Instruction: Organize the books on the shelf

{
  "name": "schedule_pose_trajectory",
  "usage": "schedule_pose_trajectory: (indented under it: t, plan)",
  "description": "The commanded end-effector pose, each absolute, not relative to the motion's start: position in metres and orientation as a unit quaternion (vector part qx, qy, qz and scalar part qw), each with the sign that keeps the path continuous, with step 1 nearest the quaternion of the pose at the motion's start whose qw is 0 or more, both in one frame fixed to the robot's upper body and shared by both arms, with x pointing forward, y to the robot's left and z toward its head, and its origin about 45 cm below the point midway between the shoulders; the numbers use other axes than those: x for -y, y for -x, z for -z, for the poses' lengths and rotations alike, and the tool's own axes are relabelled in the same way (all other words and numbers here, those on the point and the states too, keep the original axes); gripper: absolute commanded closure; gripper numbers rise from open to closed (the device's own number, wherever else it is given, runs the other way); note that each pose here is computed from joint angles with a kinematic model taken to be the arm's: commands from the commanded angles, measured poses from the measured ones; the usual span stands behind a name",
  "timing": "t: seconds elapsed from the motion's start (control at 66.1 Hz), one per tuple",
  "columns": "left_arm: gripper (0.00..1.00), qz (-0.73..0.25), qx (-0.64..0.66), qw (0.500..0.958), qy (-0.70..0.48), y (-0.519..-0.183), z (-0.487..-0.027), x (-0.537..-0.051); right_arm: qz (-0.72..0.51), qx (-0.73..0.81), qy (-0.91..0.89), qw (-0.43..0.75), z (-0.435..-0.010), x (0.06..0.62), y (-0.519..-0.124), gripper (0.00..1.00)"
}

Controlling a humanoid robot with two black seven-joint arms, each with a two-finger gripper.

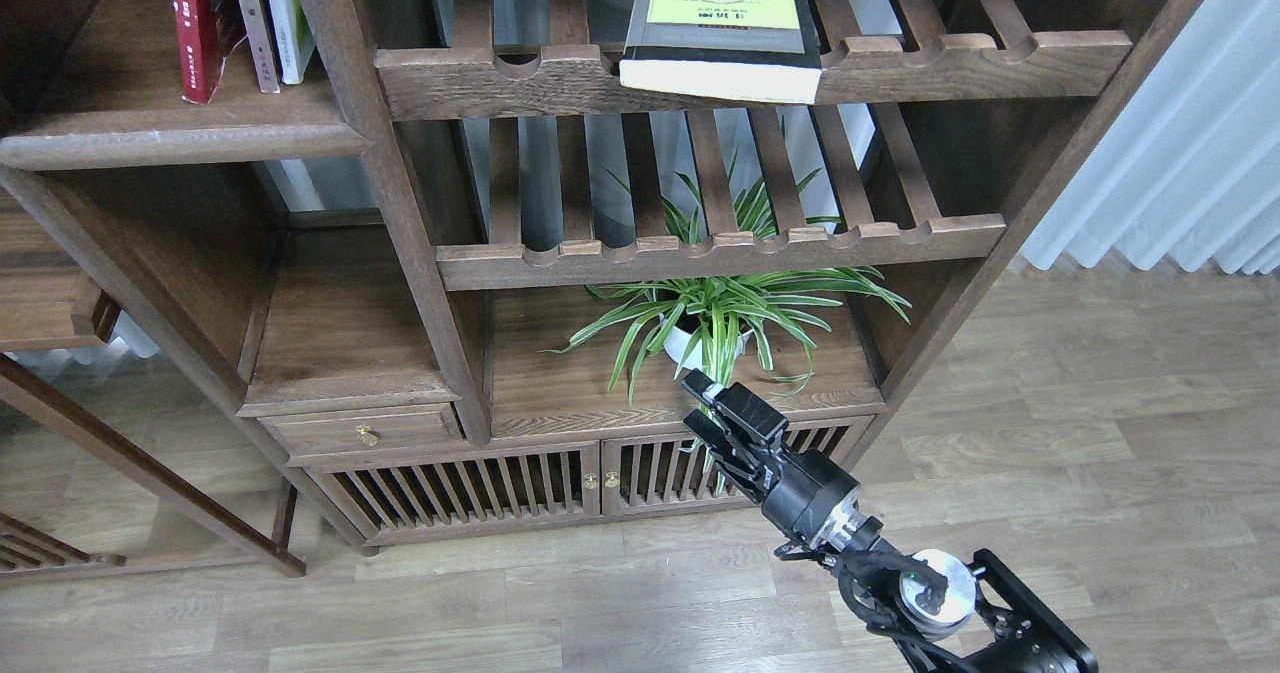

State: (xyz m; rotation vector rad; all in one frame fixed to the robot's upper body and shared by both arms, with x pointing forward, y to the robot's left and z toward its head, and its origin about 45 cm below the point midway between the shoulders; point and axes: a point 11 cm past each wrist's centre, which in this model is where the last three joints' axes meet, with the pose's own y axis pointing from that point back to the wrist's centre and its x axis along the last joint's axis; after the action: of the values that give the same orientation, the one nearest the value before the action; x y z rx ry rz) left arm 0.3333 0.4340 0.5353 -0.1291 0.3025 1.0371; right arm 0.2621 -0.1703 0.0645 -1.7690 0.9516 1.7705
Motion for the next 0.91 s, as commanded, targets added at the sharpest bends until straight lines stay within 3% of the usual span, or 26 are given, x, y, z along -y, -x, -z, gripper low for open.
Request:
schedule_pose_trajectory:
  t: [0.0, 0.333, 0.892]
  plan:
    - [0.86, -0.498, -0.145, 0.853, 0.058, -0.332, -0.534, -0.437, -0.644, -0.345, 0.643, 0.229, -0.064, 0.169, -0.262, 0.19]
    - [0.79, -0.554, -0.141, 0.821, 0.009, -0.32, -0.517, -0.473, -0.643, -0.341, 0.647, 0.226, -0.066, 0.166, -0.263, 0.19]
    - [0.92, -0.573, -0.157, 0.804, -0.012, -0.319, -0.5, -0.488, -0.647, -0.333, 0.65, 0.218, -0.064, 0.16, -0.259, 0.19]
